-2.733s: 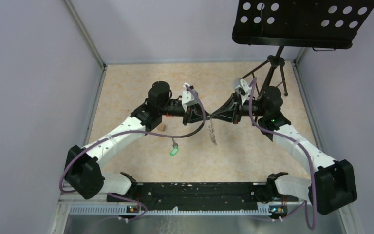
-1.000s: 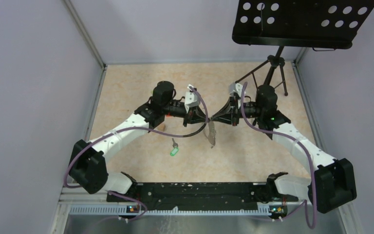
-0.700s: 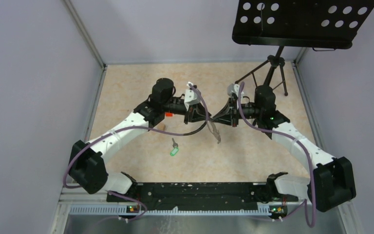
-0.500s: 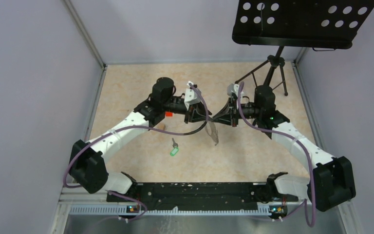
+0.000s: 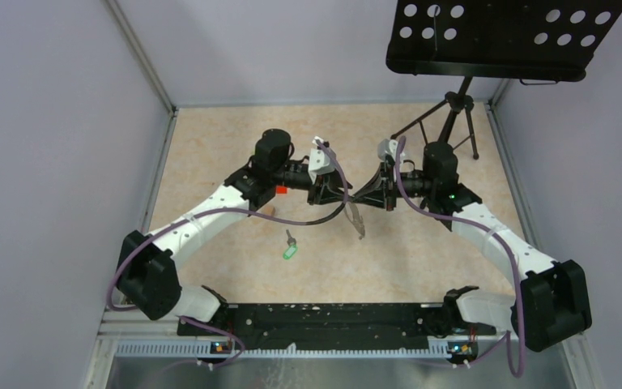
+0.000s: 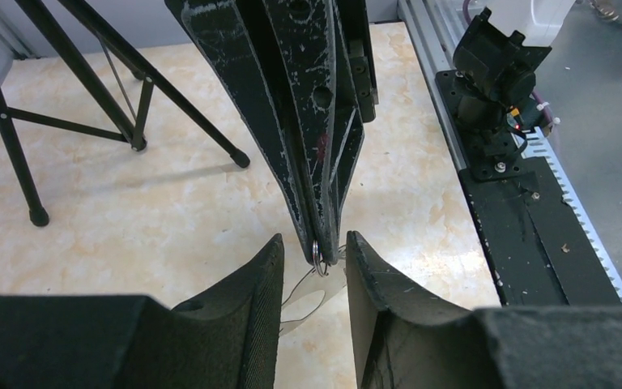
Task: Put the keys on the keyring
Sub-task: Adjust the keyring.
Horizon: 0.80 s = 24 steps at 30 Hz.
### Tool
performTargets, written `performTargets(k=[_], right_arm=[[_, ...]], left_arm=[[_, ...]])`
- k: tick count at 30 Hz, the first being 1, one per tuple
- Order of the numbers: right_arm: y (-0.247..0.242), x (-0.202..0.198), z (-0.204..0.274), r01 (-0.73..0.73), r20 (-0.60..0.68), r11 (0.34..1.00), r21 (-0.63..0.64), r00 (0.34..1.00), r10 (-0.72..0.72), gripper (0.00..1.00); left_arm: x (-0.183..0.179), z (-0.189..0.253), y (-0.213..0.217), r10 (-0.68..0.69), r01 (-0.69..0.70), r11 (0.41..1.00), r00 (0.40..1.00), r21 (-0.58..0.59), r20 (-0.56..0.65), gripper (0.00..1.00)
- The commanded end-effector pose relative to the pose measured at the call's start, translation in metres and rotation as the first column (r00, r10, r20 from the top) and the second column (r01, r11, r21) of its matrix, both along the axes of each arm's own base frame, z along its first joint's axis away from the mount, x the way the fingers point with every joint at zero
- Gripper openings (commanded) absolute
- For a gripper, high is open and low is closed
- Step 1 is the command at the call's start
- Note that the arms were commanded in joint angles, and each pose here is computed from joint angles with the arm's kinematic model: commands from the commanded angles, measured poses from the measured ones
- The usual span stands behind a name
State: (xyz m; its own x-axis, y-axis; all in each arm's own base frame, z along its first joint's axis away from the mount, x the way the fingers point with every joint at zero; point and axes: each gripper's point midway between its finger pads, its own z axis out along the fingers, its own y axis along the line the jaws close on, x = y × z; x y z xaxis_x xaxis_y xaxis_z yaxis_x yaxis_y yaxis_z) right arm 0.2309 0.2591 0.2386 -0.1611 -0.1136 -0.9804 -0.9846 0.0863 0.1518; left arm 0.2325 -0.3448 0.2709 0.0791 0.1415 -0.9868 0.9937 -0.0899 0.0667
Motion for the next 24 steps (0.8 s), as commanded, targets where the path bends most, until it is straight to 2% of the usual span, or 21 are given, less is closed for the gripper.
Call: performTargets(k=[1, 16, 24], right_arm=[[0.005, -0.001, 0.021, -0.034, 0.081, 0.999, 0.033, 0.996, 0.031, 0.0], [0.004, -0.001, 0.021, -0.034, 0.081, 0.999, 0.034, 0.996, 0.031, 0.0], [0.004, -0.001, 0.019, -0.034, 0.081, 0.999, 0.031, 0.996, 0.032, 0.0]], left_arm=[[-0.003, -0.011, -0.002, -0.024, 0.024, 1.0, 1.0, 0.01, -0.01, 0.37], [-0.006, -0.024, -0.001, -0.035, 0.036, 0.999, 0.999, 0.026, -0.037, 0.26], [-0.006, -0.027, -0.002, -0.044, 0.045, 0.999, 0.998, 0.026, -0.047, 0.12]])
